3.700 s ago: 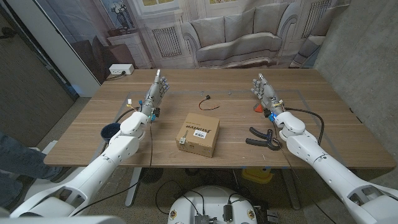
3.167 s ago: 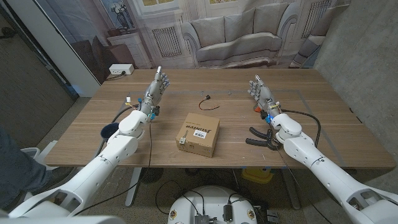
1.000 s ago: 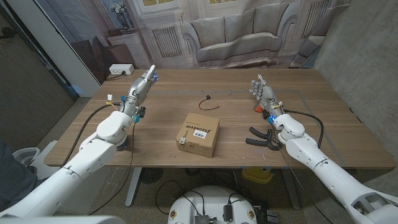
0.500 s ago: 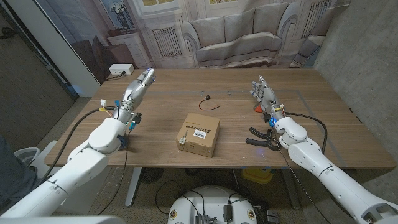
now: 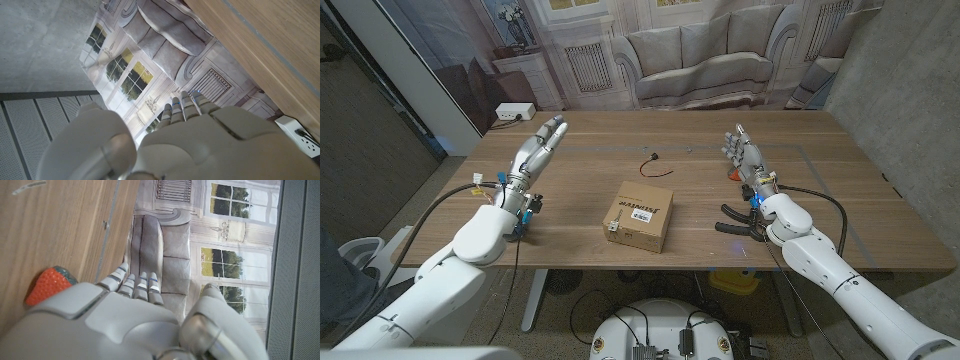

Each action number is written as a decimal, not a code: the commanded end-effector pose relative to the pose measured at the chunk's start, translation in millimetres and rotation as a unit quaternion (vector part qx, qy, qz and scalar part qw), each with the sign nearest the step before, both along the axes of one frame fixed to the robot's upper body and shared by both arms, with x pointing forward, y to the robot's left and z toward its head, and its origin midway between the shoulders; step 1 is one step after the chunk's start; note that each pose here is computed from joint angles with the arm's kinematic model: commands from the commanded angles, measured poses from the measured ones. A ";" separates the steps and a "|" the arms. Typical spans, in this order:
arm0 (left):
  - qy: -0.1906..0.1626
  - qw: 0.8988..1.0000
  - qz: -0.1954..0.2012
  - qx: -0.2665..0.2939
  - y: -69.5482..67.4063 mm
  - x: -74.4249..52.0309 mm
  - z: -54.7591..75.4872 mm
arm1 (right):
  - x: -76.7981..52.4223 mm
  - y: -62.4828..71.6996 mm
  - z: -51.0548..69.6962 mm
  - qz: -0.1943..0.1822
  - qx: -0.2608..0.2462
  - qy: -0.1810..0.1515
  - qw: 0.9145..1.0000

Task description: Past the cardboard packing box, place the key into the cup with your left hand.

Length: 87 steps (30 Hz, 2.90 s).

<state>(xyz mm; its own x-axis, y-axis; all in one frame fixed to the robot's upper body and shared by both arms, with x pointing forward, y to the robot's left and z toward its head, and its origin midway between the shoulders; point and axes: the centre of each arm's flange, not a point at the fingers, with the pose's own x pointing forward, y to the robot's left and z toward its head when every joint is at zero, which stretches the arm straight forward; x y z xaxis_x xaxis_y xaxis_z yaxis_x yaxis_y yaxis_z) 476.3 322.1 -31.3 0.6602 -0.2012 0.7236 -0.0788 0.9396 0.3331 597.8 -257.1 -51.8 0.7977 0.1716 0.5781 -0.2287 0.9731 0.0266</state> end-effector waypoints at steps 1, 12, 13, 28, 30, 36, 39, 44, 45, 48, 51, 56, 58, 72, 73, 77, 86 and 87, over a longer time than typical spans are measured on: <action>-0.035 0.999 0.005 0.008 -6.6 -26.6 -21.1 | -17.6 -1.1 -8.1 -0.010 0.003 0.001 1.000; -0.057 0.998 0.027 0.018 -11.0 -51.1 -43.3 | -27.9 -2.9 -14.7 -0.016 0.007 0.002 1.000; -0.063 0.997 0.038 0.022 -11.3 -54.1 -45.0 | -28.7 -2.7 -15.4 -0.016 0.008 0.001 1.000; -0.119 0.983 0.135 0.037 -12.8 -92.9 -77.0 | -34.5 4.8 -17.9 -0.015 0.017 -0.004 1.000; -0.120 0.980 0.149 0.046 -14.3 -97.2 -80.3 | -34.9 6.0 -17.5 -0.015 0.017 -0.003 1.000; -0.137 0.968 0.197 0.074 -22.5 -110.3 -90.7 | -34.7 6.8 -19.5 -0.014 0.018 0.000 1.000; -0.148 0.959 0.225 0.086 -27.9 -116.8 -96.0 | -34.8 6.3 -20.0 -0.013 0.019 0.001 1.000; -0.155 0.951 0.249 0.092 -35.5 -124.1 -106.3 | -34.4 4.6 -20.2 -0.013 0.019 0.001 1.000; -0.157 0.949 0.257 0.094 -36.9 -125.8 -108.6 | -33.8 4.3 -20.1 -0.011 0.020 0.000 1.000; -0.159 0.943 0.277 0.093 -40.1 -130.9 -114.3 | -32.4 4.5 -19.2 -0.008 0.021 -0.001 1.000; -0.158 0.937 0.295 0.105 -42.3 -135.0 -117.6 | -31.3 6.0 -18.5 -0.006 0.020 -0.003 1.000; -0.160 0.917 0.339 0.136 -49.4 -139.3 -120.9 | -27.9 8.5 -18.3 0.000 0.023 -0.004 1.000; -0.164 0.909 0.353 0.148 -53.7 -139.3 -120.4 | -27.4 8.7 -17.7 0.002 0.026 -0.006 1.000; -0.182 0.821 0.469 0.272 -89.6 -133.4 -120.6 | -24.4 -4.0 -10.3 0.008 0.038 -0.018 0.999; -0.183 0.817 0.473 0.275 -91.1 -134.2 -121.4 | -23.9 -4.6 -10.1 0.009 0.039 -0.018 0.999; -0.183 0.804 0.486 0.289 -95.7 -138.6 -124.6 | -23.3 -6.8 -8.9 0.010 0.040 -0.017 0.999; -0.187 0.756 0.528 0.338 -102.7 -150.3 -135.1 | -20.2 -4.0 -3.1 0.027 0.045 -0.023 0.998; -0.188 0.751 0.532 0.344 -103.3 -150.8 -135.8 | -19.7 -3.5 -2.8 0.029 0.046 -0.023 0.998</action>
